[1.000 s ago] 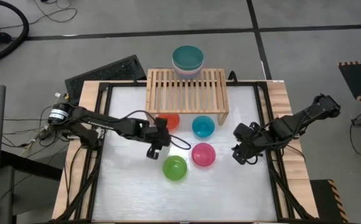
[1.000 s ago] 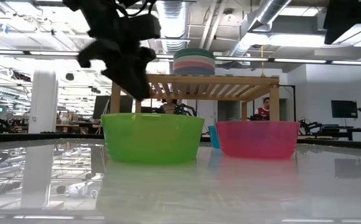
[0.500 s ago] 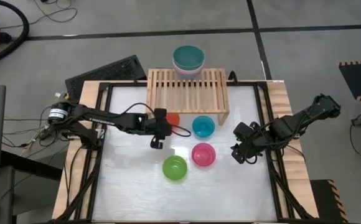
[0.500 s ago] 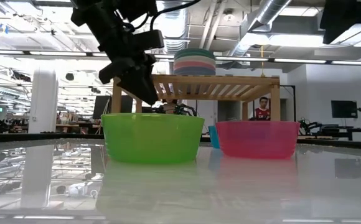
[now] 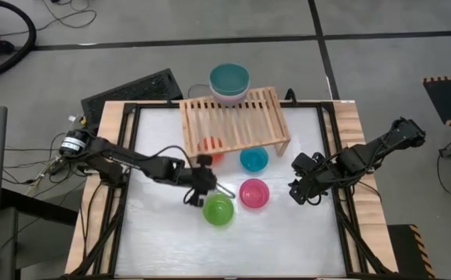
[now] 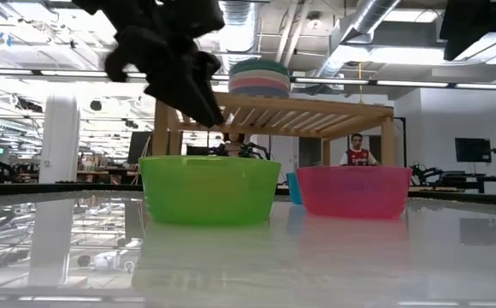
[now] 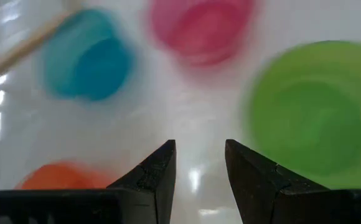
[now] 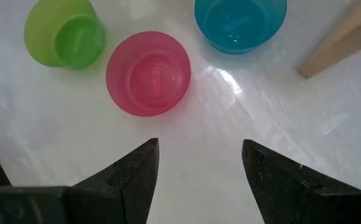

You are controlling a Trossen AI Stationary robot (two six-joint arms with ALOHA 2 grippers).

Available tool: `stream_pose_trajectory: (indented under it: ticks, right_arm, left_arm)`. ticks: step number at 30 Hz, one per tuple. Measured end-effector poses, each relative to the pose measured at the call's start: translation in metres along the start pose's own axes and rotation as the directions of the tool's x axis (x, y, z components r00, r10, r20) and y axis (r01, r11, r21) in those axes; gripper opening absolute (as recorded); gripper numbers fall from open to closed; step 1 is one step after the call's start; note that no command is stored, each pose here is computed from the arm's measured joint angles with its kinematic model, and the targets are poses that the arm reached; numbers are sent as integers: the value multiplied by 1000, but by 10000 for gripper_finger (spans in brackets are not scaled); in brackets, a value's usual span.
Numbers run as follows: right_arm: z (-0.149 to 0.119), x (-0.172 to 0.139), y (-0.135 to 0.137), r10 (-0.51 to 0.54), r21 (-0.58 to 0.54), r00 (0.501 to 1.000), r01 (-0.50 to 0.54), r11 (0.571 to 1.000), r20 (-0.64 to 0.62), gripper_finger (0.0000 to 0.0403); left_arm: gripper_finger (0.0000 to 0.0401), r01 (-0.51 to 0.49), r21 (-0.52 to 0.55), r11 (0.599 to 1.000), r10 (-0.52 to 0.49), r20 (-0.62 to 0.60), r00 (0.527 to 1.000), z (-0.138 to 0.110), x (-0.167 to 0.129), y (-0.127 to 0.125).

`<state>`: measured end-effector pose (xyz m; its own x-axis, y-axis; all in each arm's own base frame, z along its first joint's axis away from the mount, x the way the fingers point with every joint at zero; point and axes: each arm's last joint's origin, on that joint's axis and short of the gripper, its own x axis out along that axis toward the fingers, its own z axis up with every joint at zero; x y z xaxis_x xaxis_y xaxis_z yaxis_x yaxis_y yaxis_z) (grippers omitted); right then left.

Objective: Place and stack bowls onto a shelf
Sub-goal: Put the orange bowl on the shelf

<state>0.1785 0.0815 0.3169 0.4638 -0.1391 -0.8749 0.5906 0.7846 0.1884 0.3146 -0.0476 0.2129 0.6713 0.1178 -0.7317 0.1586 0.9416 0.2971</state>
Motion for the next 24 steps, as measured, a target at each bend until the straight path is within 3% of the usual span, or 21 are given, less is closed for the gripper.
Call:
stream_pose_trajectory:
  ticks: [3, 16, 20, 24]
  right_arm:
    - [0, 0, 0, -2, -6, 1000, 2, 1000, 4, 255]
    - [0, 0, 0, -3, -30, 1000, 4, 1000, 7, 255]
    - [0, 0, 0, -2, -29, 1000, 2, 1000, 6, 255]
    - [-1, 0, 1, -1, -36, 1000, 1, 999, 13, 255]
  left_arm:
    - [124, -27, 37, 999, 28, -33, 999, -3, 0, -2]
    - [124, -157, -24, 987, 152, -145, 978, -23, 8, 56]
    - [124, -184, -38, 982, 177, -140, 974, -22, 6, 60]
    - [124, -267, -5, 964, 264, -129, 956, -18, -9, 61]
